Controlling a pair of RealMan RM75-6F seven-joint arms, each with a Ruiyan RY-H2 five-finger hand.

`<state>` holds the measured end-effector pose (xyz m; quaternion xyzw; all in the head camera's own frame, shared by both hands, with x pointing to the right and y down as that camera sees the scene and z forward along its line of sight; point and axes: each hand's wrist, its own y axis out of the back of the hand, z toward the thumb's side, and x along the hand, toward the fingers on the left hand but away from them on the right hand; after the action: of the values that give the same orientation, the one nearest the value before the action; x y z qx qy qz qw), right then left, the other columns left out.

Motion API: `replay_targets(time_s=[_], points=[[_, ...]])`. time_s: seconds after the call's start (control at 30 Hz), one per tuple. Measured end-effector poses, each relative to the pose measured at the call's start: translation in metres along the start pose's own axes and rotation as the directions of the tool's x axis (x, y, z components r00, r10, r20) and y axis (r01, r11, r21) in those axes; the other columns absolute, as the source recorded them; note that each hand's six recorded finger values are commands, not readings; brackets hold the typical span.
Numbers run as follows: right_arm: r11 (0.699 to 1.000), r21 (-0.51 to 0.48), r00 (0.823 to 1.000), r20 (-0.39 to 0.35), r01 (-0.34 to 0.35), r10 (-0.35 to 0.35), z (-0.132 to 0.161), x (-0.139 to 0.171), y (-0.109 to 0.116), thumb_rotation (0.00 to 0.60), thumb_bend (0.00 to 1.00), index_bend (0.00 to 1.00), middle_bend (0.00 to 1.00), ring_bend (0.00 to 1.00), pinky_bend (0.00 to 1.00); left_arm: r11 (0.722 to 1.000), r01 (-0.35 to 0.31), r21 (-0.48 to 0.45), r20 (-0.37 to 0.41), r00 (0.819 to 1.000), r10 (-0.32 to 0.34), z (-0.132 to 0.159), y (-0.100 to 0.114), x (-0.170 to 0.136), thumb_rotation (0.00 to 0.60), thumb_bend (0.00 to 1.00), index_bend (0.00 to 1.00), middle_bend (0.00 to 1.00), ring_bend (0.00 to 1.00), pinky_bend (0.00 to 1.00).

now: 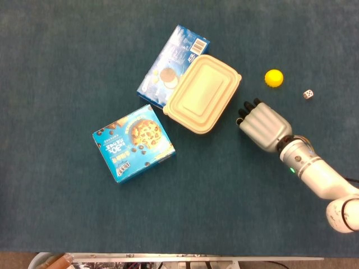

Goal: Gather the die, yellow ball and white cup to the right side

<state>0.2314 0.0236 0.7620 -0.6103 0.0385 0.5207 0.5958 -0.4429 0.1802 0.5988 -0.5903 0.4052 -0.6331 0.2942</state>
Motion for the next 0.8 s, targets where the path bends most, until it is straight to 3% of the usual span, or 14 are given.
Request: replay_targets(time_s=[0.8], points=[[0.999, 0.027, 1.0, 0.014, 0.02, -0.02, 0.0047, 0.0012, -0.0023, 0.6, 0.28, 0.46, 0.28, 0.19, 0.28, 1.0, 0.009, -0.005, 0.007, 1.0, -0.009, 0.0003, 0.0004, -0.0022, 0.492, 0.29, 0.33, 0.38, 0.33, 0.18]])
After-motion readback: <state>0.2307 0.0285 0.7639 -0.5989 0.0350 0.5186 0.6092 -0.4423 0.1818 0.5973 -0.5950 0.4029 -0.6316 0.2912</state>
